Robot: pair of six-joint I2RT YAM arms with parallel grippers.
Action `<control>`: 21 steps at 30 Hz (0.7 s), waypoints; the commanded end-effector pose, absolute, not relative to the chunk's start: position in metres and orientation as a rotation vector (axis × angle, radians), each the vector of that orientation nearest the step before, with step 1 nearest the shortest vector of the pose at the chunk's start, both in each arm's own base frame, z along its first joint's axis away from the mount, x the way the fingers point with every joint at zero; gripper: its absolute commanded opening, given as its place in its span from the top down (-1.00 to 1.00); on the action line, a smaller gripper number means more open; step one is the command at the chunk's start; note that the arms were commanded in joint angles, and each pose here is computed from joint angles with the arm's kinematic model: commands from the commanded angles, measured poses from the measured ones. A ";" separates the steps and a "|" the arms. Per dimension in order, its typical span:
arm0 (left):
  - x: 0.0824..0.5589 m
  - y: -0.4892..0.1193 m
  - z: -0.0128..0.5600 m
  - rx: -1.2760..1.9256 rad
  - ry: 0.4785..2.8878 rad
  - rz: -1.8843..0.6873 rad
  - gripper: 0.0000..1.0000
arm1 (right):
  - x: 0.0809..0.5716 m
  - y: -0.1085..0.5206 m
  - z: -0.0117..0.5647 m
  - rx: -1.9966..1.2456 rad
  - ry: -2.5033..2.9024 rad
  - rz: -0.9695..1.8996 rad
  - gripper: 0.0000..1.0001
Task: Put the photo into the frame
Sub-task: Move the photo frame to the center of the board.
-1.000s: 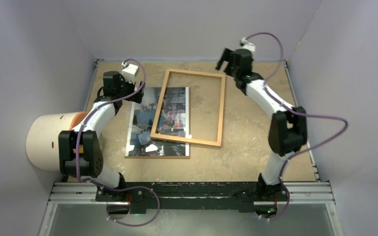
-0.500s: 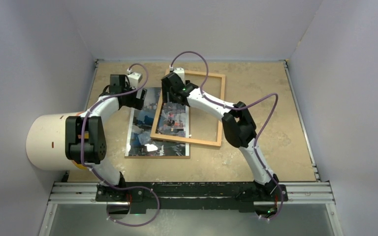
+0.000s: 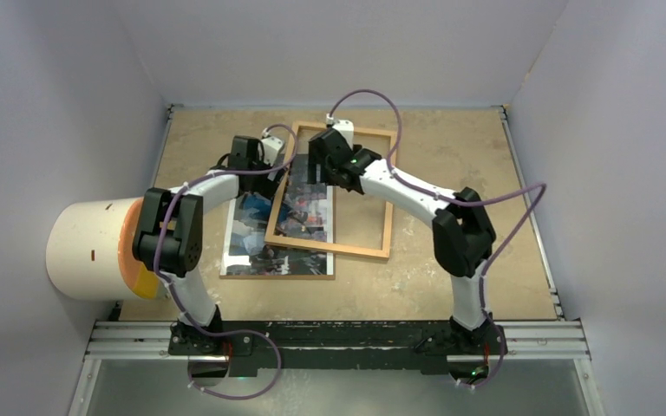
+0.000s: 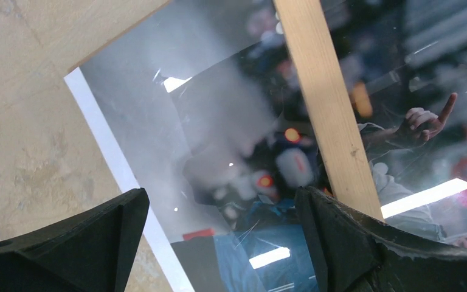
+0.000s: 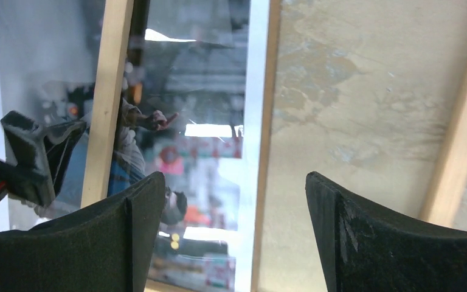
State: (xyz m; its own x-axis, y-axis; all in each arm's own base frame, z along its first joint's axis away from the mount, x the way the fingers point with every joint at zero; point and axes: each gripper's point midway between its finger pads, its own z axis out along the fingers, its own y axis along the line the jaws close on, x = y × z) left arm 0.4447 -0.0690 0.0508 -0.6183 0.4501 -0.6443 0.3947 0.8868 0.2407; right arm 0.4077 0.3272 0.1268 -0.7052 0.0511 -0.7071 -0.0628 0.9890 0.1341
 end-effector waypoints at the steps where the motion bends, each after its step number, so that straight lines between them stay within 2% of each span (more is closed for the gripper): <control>1: 0.460 -0.073 0.056 0.623 2.258 0.141 -1.00 | 0.403 0.296 0.147 0.120 2.326 0.256 -0.74; 11: 0.450 -0.115 0.054 0.755 2.192 0.107 -1.00 | 0.393 0.238 0.122 0.260 2.384 0.250 -0.73; 18: 0.435 -0.159 0.072 0.864 2.058 -0.111 -1.00 | 0.391 0.237 0.110 0.269 2.419 0.259 -0.73; 21: 0.433 -0.160 0.083 0.859 2.062 -0.157 -1.00 | 0.398 0.241 0.108 0.268 2.410 0.255 -0.71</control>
